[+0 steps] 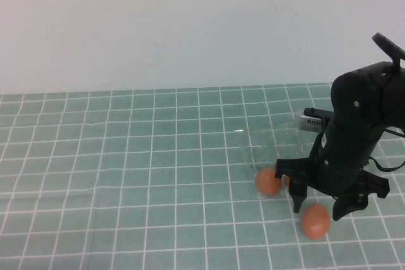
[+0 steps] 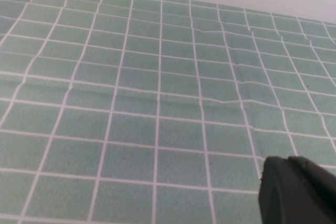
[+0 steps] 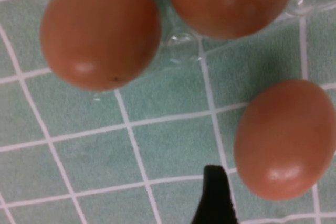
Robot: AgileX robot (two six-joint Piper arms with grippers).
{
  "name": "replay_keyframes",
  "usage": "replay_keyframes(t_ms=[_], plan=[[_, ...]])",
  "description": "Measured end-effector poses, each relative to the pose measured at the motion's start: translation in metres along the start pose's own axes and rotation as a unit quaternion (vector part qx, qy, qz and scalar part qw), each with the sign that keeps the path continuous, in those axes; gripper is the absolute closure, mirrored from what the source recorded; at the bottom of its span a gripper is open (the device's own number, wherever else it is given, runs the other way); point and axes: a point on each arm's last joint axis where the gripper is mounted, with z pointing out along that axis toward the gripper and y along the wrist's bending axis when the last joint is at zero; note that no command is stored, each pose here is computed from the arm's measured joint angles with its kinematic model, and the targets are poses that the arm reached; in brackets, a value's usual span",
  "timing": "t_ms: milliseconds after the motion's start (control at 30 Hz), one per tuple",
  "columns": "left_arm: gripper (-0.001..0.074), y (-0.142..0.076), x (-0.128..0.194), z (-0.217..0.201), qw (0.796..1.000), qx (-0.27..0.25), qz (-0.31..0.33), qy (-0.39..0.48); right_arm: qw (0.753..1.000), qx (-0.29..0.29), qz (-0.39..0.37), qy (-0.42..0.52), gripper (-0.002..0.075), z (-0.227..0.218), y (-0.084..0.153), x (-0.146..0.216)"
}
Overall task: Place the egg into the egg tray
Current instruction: Pick up the egg
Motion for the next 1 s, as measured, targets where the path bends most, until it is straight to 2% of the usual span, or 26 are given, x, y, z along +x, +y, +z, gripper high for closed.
replay_keyframes(t_ms=[633, 833, 1000], plan=[[0.0736, 0.0, 0.0, 0.0, 1.0, 0.001, 0.0, 0.0, 1.0, 0.023, -0.014, 0.014, 0.0234, 0.03, -0.002, -0.009], [0.0736, 0.0, 0.0, 0.0, 1.0, 0.001, 0.0, 0.0, 0.999, 0.033, -0.025, 0.006, 0.0354, 0.03, -0.003, -0.01], [0.0736, 0.0, 0.0, 0.0, 1.0, 0.001, 0.0, 0.0, 0.999, 0.035, -0.029, 0.004, 0.0379, 0.029, -0.003, -0.011]])
